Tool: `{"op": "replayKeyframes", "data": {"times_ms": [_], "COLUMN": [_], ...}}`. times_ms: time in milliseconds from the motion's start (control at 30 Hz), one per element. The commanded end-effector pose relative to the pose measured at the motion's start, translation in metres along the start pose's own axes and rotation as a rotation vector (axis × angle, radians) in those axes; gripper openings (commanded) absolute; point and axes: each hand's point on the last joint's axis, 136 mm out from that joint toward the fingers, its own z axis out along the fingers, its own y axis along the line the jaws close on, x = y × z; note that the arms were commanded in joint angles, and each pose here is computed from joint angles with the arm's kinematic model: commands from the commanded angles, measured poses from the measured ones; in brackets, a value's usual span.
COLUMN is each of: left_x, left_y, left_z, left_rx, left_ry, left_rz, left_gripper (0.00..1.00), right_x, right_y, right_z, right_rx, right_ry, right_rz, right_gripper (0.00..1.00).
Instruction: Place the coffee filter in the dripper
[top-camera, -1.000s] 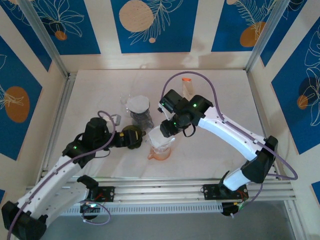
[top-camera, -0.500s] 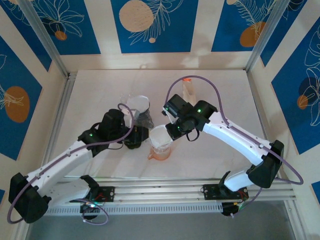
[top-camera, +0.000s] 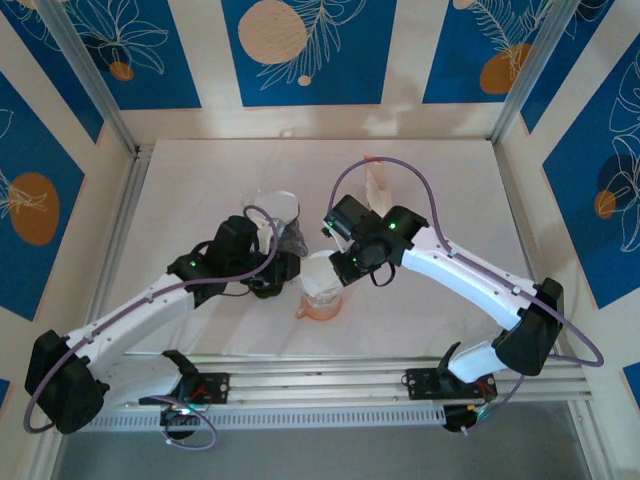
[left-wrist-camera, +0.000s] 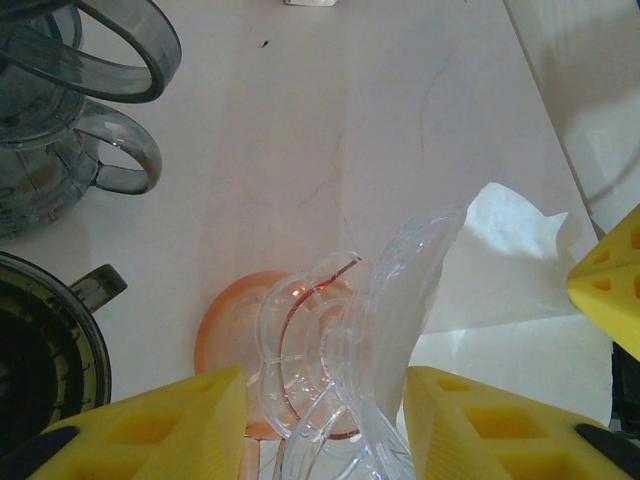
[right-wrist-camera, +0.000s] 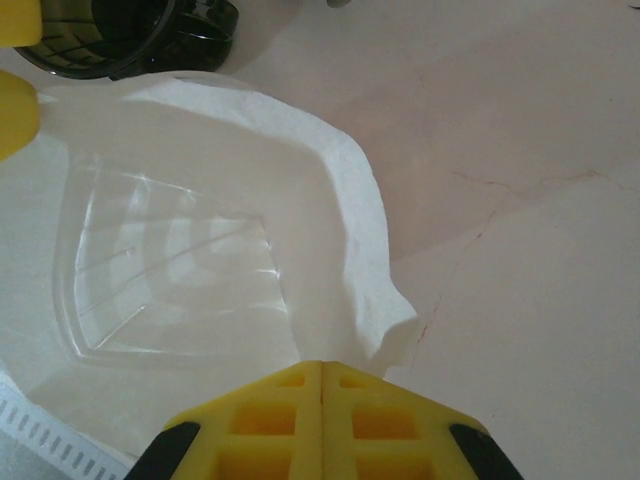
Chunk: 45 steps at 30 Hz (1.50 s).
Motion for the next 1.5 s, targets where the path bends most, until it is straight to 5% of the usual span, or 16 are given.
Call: {"op": "replayKeyframes", "data": {"times_ms": [0,200,400,567,800,1067,1367,1467], "left_x": [0.000,0.006,0.004,0.004,0.003,0.001,0.002,0.002], "left_y": [-0.003,0.002,0.001,0.000,0.000,-0.003,-0.002,-0.003], "left_z": [0.001,0.004,0.003,0.003,0.003,0.004,0.002,0.002], "left_rx": [0.008,0.001,0.004,0.008,0.006,0.016,0.011,0.014], "left_ry": [-0.011,0.005,-0.004,-0.005,-0.006,-0.004,-0.006,-0.002], "left_rz": [0.024,0.010,0.011,0.007,0.005,0.007,0.005,0.007], "left_gripper": [0.45,0.44,0.46,0.49,0.50,0.50,0.50,0.50], "right_x": [0.003,0.000,-0.022,-0.030,-0.013,-0.017,-0.017,-0.019], "right_y": [0.001,0.002,-0.003,-0.003,0.000,-0.004,-0.001,-0.001], "right_z": [0.006,0.003,-0.031,-0.015,0.005,-0.017,-0.008,-0.007], "right_rx": [0.006,0.009,0.045,0.009,0.036,0.040,0.016,0.021], "right_ry": [0.015,0.001,-0.137,-0.097,-0.004,-0.104,-0.057,-0.062], "right_rz": [0.005,0.000,0.003,0.031,0.009,0.028,0.020,0.016], "right_gripper": [0.07,0.08,0.46,0.55,0.55,0.56,0.35,0.19]}}
